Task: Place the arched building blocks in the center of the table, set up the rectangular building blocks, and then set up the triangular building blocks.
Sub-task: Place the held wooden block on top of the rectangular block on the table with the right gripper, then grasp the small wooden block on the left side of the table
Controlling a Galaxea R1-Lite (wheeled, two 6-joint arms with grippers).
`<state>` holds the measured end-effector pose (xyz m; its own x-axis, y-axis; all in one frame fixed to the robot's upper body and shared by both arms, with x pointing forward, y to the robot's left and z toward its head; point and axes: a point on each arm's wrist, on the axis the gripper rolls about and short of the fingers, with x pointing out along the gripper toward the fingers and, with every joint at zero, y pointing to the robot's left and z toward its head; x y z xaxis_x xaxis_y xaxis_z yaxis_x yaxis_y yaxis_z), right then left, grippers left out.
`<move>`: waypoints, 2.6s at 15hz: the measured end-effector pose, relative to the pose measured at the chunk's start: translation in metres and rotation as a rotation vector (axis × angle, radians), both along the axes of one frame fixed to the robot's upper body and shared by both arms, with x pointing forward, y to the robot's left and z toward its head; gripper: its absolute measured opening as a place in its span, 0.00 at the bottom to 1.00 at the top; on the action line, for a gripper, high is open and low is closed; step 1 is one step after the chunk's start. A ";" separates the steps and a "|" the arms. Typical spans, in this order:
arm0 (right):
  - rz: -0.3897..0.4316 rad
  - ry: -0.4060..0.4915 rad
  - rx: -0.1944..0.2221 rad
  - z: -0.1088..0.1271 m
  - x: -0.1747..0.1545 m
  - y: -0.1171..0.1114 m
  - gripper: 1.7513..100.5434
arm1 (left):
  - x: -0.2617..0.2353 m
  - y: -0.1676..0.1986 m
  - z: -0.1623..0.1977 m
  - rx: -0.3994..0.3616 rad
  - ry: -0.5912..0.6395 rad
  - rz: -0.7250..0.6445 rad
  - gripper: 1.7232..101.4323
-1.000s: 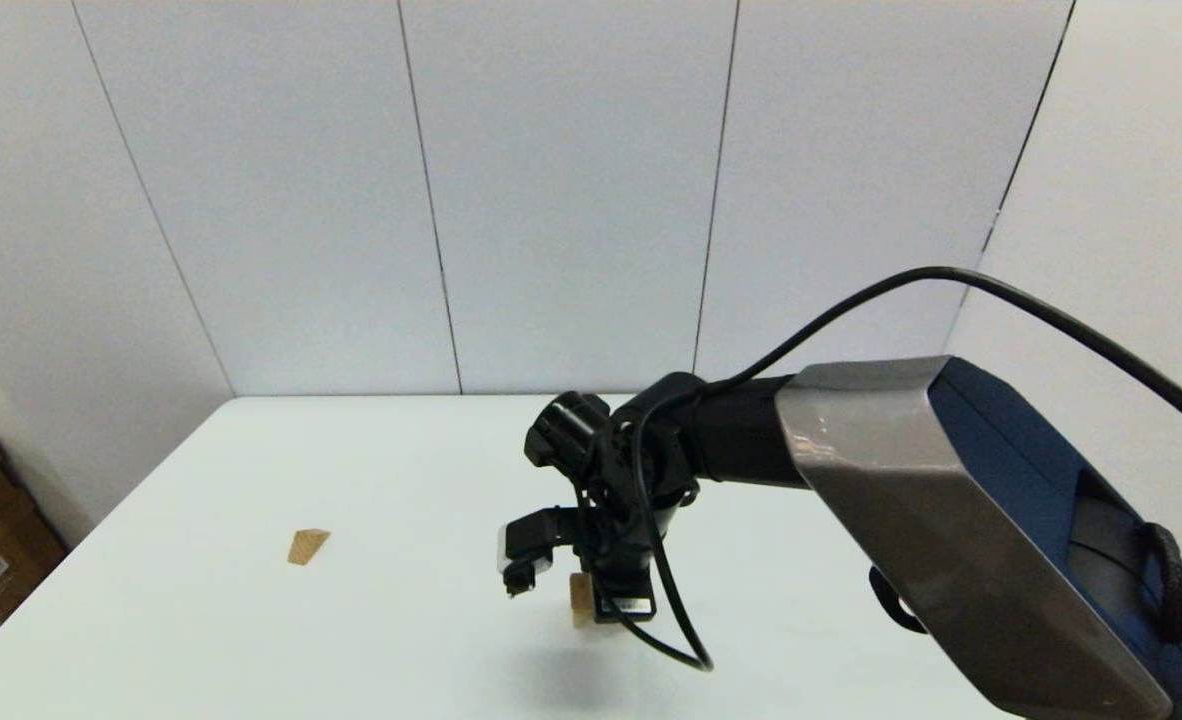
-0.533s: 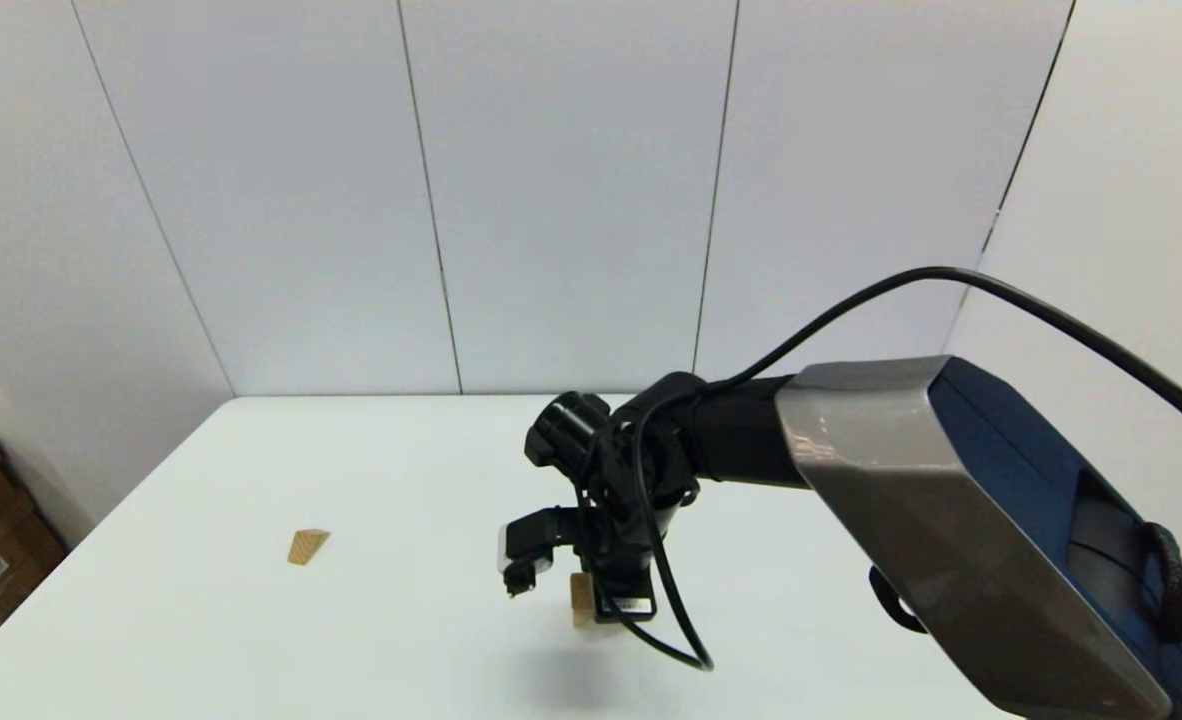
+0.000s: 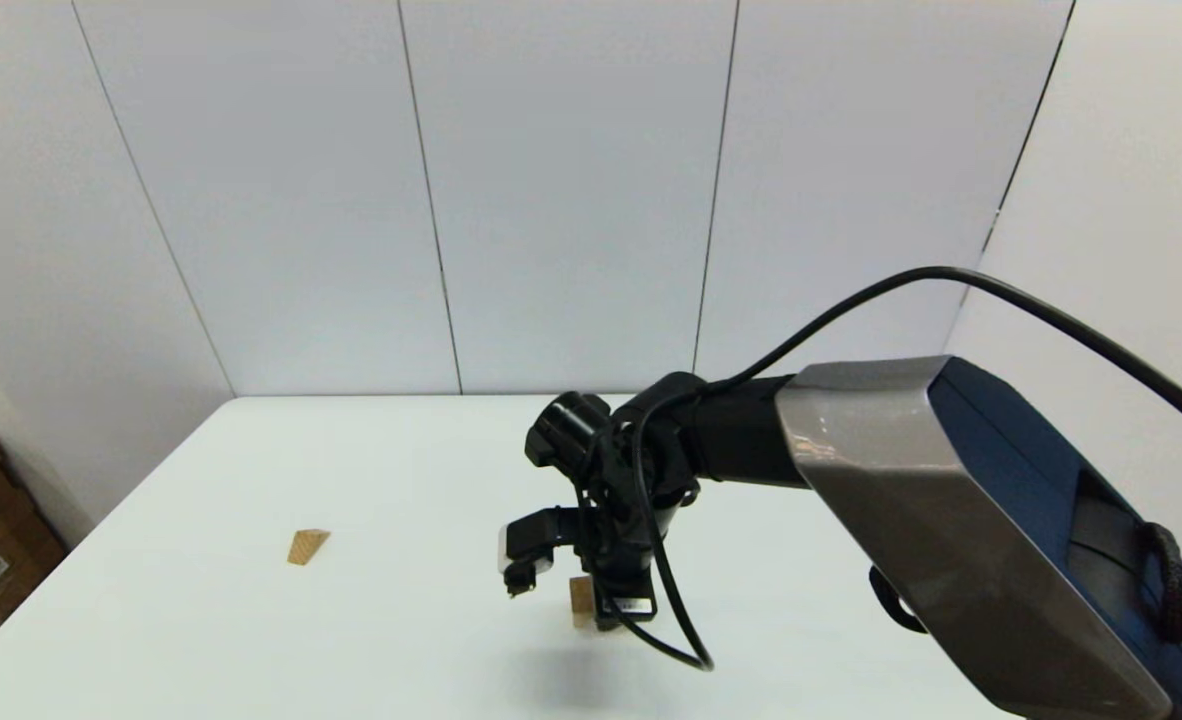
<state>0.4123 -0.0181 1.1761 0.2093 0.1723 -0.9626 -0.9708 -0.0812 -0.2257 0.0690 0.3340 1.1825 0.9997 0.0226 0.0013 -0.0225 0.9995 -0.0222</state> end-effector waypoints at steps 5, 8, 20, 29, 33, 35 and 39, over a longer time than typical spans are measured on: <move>-0.033 -0.027 0.029 0.017 0.002 -0.006 0.80 | 0.000 0.000 0.000 0.000 0.000 0.000 0.96; -0.130 -0.085 0.087 0.054 0.006 -0.024 0.85 | 0.000 0.000 0.000 0.000 0.000 0.000 0.96; -0.824 -0.286 0.456 0.230 -0.034 -0.163 0.95 | 0.000 0.000 0.000 0.000 0.000 0.000 0.96; -1.314 -0.450 0.455 0.263 -0.100 -0.315 0.96 | 0.000 0.000 0.000 0.000 0.000 0.000 0.96; -1.391 -0.487 0.459 0.239 -0.136 -0.332 0.96 | 0.000 0.000 0.000 -0.001 0.000 0.000 0.96; -1.385 -0.524 0.497 0.221 -0.158 -0.332 0.96 | 0.000 0.000 0.000 0.000 0.000 0.000 0.96; -1.322 -0.625 0.640 0.186 -0.205 -0.328 0.96 | 0.000 0.000 0.000 0.000 0.000 0.000 0.96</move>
<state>0.2070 -0.3465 1.3623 0.8485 -0.1182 -0.5158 -0.0248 0.9648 -0.2620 0.0690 0.3340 1.1825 0.9997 0.0226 0.0013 -0.0225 0.9995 -0.0226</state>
